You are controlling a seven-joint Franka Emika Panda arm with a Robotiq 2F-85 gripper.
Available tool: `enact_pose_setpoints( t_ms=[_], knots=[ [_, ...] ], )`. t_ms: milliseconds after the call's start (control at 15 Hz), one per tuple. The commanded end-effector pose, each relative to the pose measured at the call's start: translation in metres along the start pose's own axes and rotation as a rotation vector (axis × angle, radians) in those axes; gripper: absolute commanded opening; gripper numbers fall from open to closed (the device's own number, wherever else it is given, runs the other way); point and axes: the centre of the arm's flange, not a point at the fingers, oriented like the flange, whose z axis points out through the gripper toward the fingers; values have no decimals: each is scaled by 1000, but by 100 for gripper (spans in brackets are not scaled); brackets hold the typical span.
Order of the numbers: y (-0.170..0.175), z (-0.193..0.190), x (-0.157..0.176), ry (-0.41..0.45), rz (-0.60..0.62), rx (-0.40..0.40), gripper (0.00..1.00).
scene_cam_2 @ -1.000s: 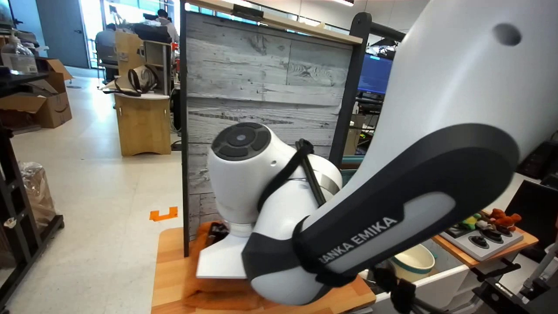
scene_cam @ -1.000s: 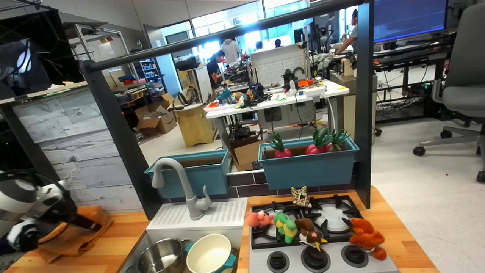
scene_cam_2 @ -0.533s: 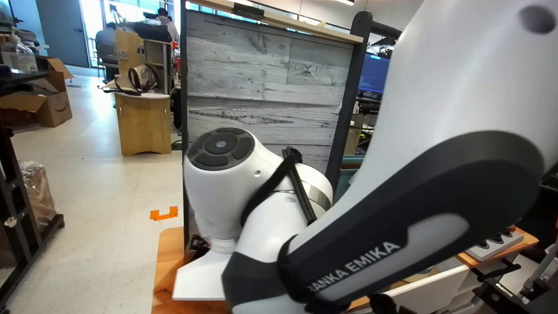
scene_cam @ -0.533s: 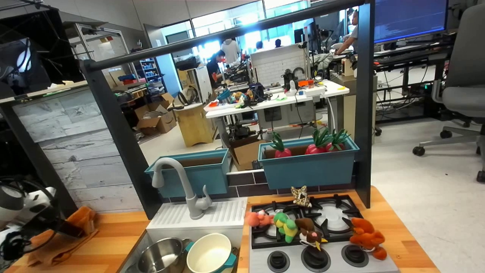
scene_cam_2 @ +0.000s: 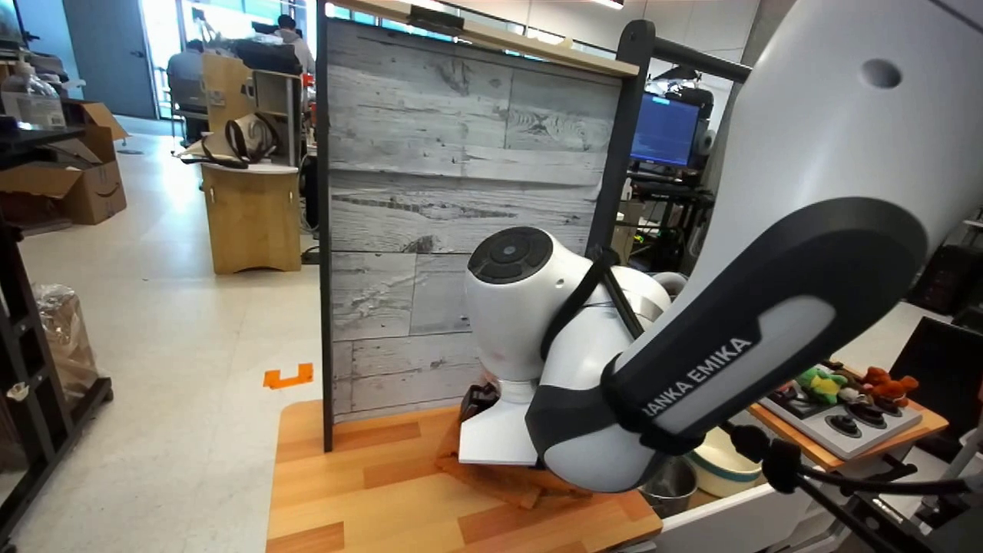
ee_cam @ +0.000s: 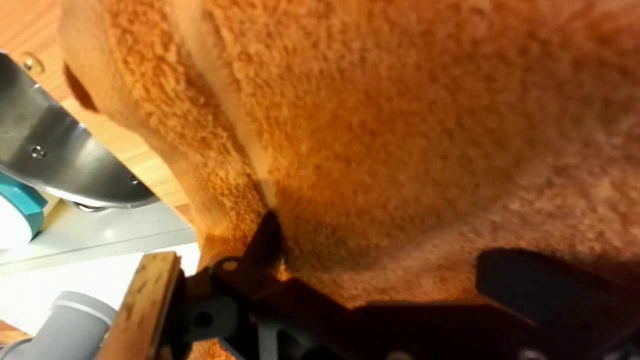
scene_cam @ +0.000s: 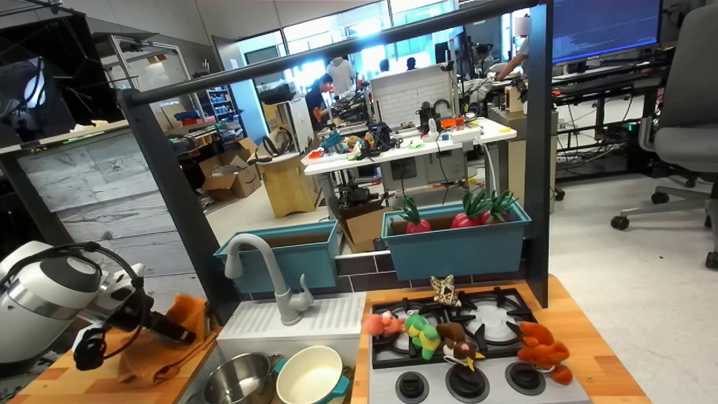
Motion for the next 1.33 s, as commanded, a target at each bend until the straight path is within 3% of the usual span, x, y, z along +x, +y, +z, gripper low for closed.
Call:
enact_pose_setpoints(
  t_ms=[0,267,400,533,1000,1133,1267],
  knots=[
    [-41,-33,-71,-70,-128,108,100],
    [-98,-99,-139,-123,-226,295,100],
    [-102,-113,-148,-163,-261,342,100],
    [-86,-108,-131,-153,-234,285,100],
    [46,-48,3,-27,-33,-68,100],
    [62,-36,23,-9,15,-155,100],
    [57,-26,21,-14,5,-189,100]
  ],
)
